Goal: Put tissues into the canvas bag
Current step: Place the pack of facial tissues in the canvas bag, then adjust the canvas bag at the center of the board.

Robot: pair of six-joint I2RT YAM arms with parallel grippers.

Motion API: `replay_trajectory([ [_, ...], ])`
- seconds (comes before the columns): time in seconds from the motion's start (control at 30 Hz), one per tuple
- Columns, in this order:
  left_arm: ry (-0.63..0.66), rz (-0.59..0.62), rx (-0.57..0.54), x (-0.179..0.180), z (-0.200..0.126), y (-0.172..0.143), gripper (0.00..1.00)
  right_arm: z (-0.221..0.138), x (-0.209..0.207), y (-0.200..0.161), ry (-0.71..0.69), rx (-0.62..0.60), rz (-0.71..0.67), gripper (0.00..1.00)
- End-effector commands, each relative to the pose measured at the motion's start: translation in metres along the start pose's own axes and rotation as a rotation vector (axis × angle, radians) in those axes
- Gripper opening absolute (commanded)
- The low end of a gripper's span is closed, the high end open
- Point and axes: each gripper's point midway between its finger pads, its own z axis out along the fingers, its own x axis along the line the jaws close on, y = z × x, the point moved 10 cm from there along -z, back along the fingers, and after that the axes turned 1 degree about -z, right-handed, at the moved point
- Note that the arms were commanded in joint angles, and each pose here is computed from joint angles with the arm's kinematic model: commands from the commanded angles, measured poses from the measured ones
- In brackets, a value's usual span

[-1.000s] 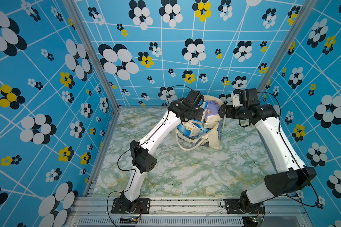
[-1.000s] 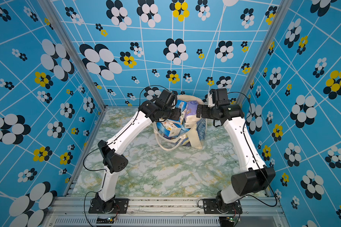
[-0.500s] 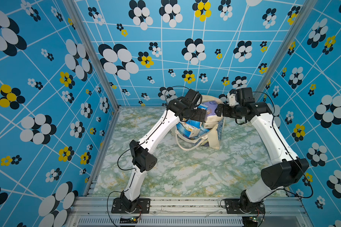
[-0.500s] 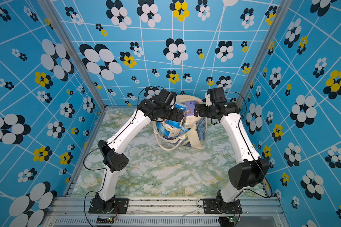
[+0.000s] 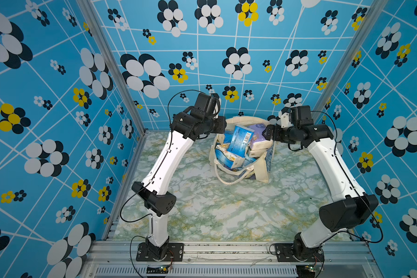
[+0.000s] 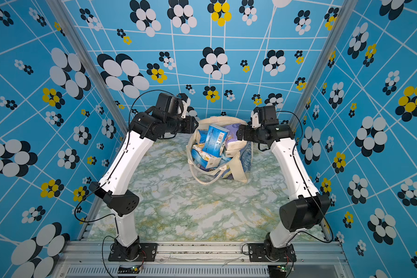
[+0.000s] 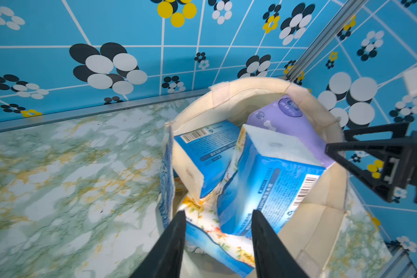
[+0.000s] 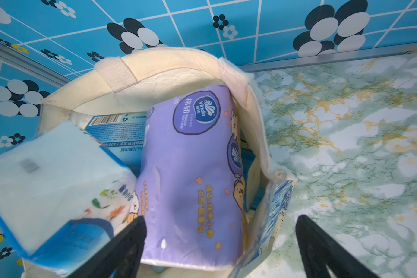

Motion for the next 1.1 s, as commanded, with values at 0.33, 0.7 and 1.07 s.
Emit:
replay_trajectory([
  [0.33,0.12,0.026,0.168,0.029,0.055,-0.025,0.45,0.0,-0.002,0.002,0.002,-0.002,0.029,0.94],
  [0.7,0.152,0.008,0.218,0.051,0.082,-0.035,0.37,0.005,-0.004,-0.004,-0.008,0.019,0.052,0.87],
  [1.07,0.125,-0.008,0.25,0.056,0.094,-0.044,0.3,-0.006,-0.006,-0.024,0.012,0.027,0.08,0.82],
])
